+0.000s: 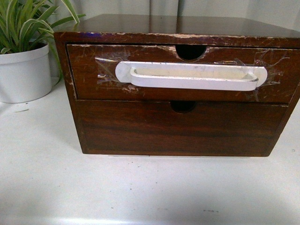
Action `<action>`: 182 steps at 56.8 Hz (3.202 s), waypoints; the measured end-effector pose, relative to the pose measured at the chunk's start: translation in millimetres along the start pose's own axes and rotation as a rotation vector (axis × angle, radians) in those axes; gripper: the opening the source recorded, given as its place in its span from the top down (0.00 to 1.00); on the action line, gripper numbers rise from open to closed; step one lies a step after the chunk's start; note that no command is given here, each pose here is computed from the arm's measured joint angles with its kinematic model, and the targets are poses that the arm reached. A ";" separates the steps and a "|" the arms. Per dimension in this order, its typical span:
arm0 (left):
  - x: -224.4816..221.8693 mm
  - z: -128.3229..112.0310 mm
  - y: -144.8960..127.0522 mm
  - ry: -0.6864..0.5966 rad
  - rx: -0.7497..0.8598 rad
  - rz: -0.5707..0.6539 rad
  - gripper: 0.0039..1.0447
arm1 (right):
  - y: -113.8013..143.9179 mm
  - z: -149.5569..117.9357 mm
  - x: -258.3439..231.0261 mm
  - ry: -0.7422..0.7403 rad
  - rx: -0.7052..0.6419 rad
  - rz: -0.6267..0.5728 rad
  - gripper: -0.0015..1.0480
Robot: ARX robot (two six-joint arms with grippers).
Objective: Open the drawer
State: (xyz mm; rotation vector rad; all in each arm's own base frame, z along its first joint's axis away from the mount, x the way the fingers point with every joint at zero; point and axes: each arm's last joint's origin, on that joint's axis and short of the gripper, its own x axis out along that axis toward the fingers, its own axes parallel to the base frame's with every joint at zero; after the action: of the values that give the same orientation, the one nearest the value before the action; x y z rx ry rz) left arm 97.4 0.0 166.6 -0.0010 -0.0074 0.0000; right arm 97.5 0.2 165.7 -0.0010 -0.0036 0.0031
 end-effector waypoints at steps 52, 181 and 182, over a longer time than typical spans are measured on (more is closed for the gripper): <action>0.0 0.0 0.0 0.000 0.000 0.000 0.06 | 0.0 0.0 0.0 0.000 0.000 0.000 0.09; 171.5 131.0 -119.9 0.303 0.830 -1.244 0.06 | 57.9 126.5 137.0 0.483 -0.819 0.898 0.09; 172.9 128.7 -121.2 0.312 0.828 -1.248 0.06 | 58.2 125.2 138.2 0.486 -0.816 0.903 0.09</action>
State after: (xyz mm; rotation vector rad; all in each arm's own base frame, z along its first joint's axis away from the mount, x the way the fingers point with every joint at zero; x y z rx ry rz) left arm 269.4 -121.1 296.7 0.8320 0.3056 -1.2445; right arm 235.0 59.0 291.3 -0.8195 0.4824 0.9041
